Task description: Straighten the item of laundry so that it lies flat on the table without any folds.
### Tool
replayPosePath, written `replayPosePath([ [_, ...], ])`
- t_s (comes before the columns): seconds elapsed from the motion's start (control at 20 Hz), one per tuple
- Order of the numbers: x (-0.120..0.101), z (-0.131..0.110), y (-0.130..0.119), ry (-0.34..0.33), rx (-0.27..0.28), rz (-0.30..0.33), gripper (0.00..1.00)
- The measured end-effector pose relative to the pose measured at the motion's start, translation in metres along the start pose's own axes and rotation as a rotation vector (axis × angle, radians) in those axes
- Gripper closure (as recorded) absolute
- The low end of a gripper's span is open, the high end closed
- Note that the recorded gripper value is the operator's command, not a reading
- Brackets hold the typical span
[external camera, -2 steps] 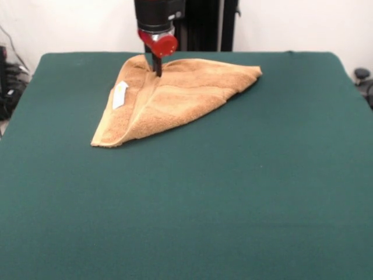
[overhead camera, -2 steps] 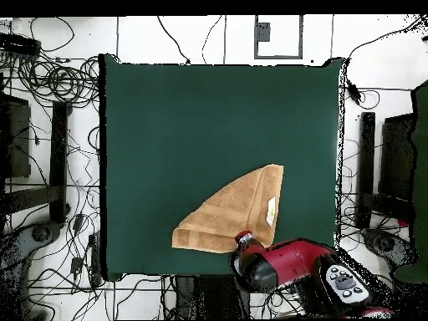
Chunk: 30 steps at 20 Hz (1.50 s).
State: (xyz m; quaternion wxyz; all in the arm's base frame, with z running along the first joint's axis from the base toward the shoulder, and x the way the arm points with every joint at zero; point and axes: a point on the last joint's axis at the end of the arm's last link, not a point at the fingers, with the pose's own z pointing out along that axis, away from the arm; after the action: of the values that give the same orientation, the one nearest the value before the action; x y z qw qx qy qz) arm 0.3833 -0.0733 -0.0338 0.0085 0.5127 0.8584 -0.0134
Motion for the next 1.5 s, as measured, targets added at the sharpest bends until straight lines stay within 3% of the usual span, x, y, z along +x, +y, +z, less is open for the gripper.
replayPosePath([
  [0.3, 0.000, 0.000, 0.002, -0.002, 0.006, 0.021, 1.00],
  [0.55, -0.003, 0.000, 0.004, 0.011, 0.025, 0.091, 1.00],
  [0.95, -0.006, 0.000, 0.010, 0.024, 0.025, 0.114, 1.00],
  [1.0, -0.008, 0.001, 0.014, 0.028, 0.015, 0.123, 0.00],
  [1.5, -0.012, 0.001, 0.018, 0.056, 0.036, 0.160, 0.00],
])
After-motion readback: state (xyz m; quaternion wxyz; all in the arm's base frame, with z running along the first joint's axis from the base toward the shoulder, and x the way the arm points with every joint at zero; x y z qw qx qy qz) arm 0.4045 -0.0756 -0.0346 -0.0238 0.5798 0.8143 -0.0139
